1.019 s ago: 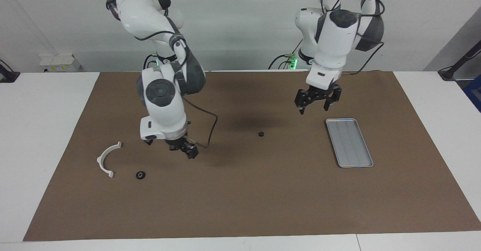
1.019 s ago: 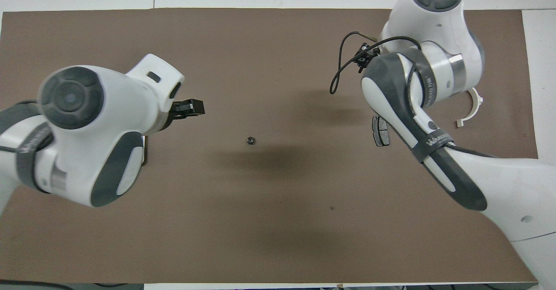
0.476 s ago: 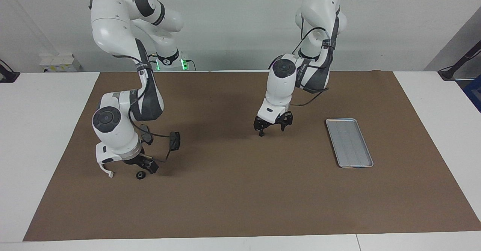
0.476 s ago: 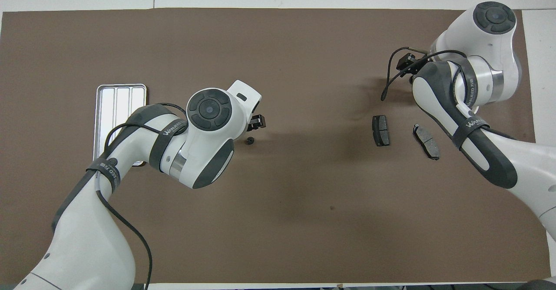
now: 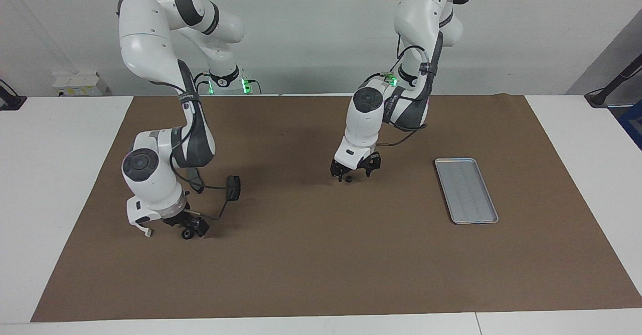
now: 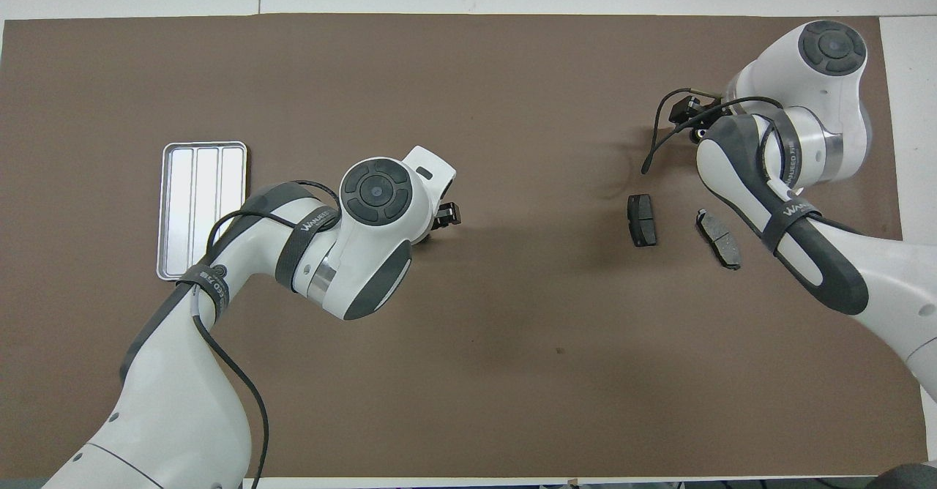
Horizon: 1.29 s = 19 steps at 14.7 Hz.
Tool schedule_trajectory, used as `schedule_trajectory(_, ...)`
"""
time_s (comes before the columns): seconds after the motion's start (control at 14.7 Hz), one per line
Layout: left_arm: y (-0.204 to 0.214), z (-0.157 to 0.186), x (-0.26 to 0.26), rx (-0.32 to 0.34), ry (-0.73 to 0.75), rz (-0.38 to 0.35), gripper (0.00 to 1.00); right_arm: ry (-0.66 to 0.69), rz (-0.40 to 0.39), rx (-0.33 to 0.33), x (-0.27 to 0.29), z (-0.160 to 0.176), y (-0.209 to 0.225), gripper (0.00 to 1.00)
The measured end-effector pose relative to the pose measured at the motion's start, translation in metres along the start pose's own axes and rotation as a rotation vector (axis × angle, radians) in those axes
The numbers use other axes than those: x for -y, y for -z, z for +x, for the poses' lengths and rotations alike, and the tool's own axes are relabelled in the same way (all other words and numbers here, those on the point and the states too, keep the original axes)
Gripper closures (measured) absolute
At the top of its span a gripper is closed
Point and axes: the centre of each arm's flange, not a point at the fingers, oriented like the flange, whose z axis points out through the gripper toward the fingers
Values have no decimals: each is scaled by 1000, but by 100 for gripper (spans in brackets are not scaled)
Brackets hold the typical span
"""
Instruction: Pick bearing gear from pile to tray
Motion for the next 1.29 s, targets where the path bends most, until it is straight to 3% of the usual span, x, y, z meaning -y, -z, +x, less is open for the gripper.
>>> schedule_trajectory(0.2, -10, -6, -2, 10, -6, 6, 0, 5, 2, 1, -5, -2, -7, 0)
schedule_trajectory(0.27, -13, -8, -1, 14, -6, 9, 0, 6, 2, 1, -5, -2, -7, 8)
schedule_trajectory(0.41, -17, -9, 0, 19, -6, 14, 0, 7, 3, 1, -5, -2, -7, 10)
schedule_trajectory(0.75, -27, -13, 4, 9, -6, 3, 0, 13, 11, -11, 0, -2, 1, 63)
schedule_trajectory(0.88, -28, -14, 4, 7, -6, 1, 0, 14, 11, -11, 0, -2, 1, 66)
schedule_trajectory(0.95, -28, -14, 4, 7, -5, 1, 7, 17, 11, -11, 0, -2, 1, 66)
schedule_trajectory(1.09, -26, -13, 3, 3, -4, -2, 34, 20, 11, -11, 0, -2, 1, 66)
schedule_trajectory(1.29, -21, -11, 5, -4, 1, -5, 67, 31, 6, -5, -1, -2, 1, 66)
